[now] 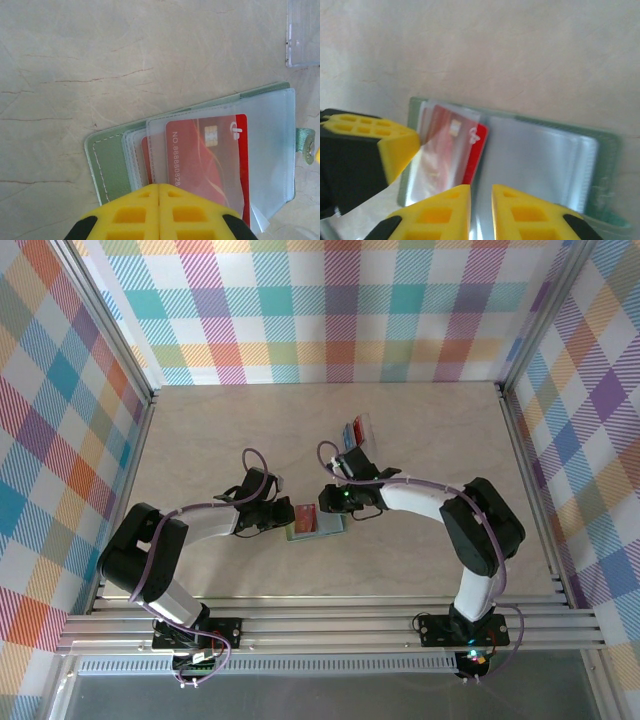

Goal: Put the credit cards into the card holder

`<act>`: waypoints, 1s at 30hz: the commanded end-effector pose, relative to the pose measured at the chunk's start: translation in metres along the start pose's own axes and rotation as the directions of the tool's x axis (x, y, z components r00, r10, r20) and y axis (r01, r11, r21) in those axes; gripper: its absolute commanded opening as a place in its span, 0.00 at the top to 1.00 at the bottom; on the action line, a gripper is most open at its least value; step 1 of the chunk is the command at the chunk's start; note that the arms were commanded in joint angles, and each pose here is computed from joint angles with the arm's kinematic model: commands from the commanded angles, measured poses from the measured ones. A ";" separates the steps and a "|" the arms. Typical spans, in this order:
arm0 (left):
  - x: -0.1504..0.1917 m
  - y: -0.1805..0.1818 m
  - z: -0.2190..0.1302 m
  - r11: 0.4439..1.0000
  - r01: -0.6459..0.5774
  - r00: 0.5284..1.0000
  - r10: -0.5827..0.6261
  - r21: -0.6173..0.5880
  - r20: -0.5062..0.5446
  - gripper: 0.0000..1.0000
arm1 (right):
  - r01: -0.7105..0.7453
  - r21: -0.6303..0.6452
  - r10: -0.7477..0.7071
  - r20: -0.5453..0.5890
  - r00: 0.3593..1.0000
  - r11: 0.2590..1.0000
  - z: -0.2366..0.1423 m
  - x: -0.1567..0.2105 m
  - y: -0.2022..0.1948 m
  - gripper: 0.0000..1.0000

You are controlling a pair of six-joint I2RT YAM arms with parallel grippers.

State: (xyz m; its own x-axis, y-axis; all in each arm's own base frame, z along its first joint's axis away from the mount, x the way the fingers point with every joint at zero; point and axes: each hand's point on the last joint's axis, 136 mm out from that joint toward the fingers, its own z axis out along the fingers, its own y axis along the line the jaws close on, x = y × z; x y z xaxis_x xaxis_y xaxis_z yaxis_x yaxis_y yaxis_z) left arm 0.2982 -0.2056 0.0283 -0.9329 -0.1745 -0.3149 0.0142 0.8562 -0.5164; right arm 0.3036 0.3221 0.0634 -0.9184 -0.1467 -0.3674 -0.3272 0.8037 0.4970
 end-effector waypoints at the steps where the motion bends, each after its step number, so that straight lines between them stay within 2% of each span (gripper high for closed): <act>1: 0.035 0.027 0.003 0.994 0.002 0.993 -0.015 -0.110 -0.119 0.93 | 0.044 0.134 -0.043 -0.009 0.999 0.990 -0.004 -0.001 -0.021 0.77; 9: 0.034 0.026 0.002 0.995 0.001 0.993 -0.013 -0.104 -0.116 0.93 | 0.101 0.196 -0.092 -0.051 0.994 0.975 0.019 0.005 -0.026 0.68; 18: 0.033 0.025 0.001 0.995 -0.001 0.994 -0.011 -0.102 -0.113 0.93 | 0.188 0.422 -0.153 -0.116 0.981 0.887 0.038 0.034 -0.055 0.66; 25: 0.034 0.024 0.000 0.995 0.000 0.994 -0.011 -0.098 -0.113 0.93 | 0.172 0.514 -0.121 -0.132 0.984 0.840 0.040 0.059 -0.076 0.71; 30: 0.034 0.024 0.000 0.995 0.000 0.994 -0.011 -0.098 -0.113 0.93 | 0.161 0.546 -0.119 -0.111 0.987 0.822 0.038 0.070 -0.082 0.86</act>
State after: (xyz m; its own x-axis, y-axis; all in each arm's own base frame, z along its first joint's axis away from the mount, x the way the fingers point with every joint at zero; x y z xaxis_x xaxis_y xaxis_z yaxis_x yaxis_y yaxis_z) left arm 0.2979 -0.2056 0.0285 -0.9333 -0.1740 -0.3141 0.0140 0.8565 -0.5160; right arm 0.3129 0.3141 0.0218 -0.8205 -0.2571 -0.5105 -0.3293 0.9427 0.0545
